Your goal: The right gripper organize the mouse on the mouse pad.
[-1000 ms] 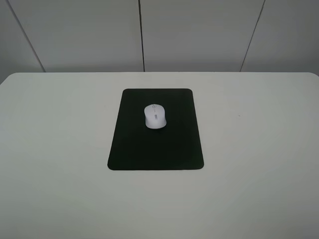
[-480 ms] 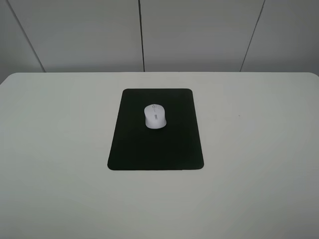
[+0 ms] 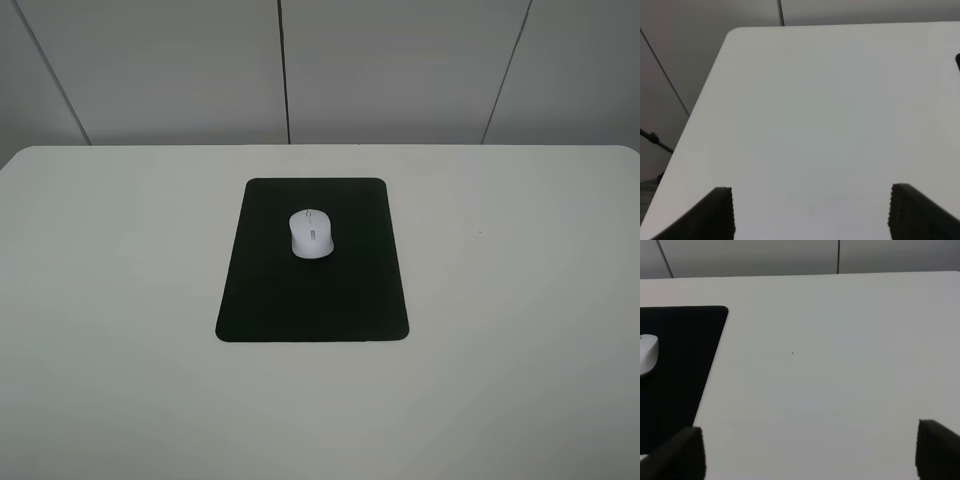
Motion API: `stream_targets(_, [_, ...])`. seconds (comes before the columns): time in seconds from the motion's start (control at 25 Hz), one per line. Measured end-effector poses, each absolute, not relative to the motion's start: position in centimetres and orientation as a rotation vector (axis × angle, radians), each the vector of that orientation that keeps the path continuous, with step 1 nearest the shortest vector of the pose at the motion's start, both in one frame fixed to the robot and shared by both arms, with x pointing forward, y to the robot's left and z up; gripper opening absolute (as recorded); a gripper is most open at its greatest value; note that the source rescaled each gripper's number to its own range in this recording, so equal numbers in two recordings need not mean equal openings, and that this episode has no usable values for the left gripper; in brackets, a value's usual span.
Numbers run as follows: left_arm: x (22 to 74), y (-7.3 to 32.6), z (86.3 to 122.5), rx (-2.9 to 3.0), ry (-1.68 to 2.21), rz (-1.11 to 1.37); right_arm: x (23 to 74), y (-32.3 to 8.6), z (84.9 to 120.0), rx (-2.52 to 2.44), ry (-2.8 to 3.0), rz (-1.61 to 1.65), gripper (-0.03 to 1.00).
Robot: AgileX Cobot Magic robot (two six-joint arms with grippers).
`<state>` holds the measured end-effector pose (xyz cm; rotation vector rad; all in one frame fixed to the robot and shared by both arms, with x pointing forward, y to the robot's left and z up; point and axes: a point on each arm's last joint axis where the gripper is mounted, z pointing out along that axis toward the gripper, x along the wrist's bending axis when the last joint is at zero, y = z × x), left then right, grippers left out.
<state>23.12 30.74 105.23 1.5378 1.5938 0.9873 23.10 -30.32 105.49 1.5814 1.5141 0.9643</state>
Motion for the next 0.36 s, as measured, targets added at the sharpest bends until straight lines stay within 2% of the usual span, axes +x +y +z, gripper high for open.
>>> stream_targets(0.36, [23.12,30.74,105.23,1.538,1.594,0.987,23.1,-30.32,105.49,1.581,1.514,0.964,0.99])
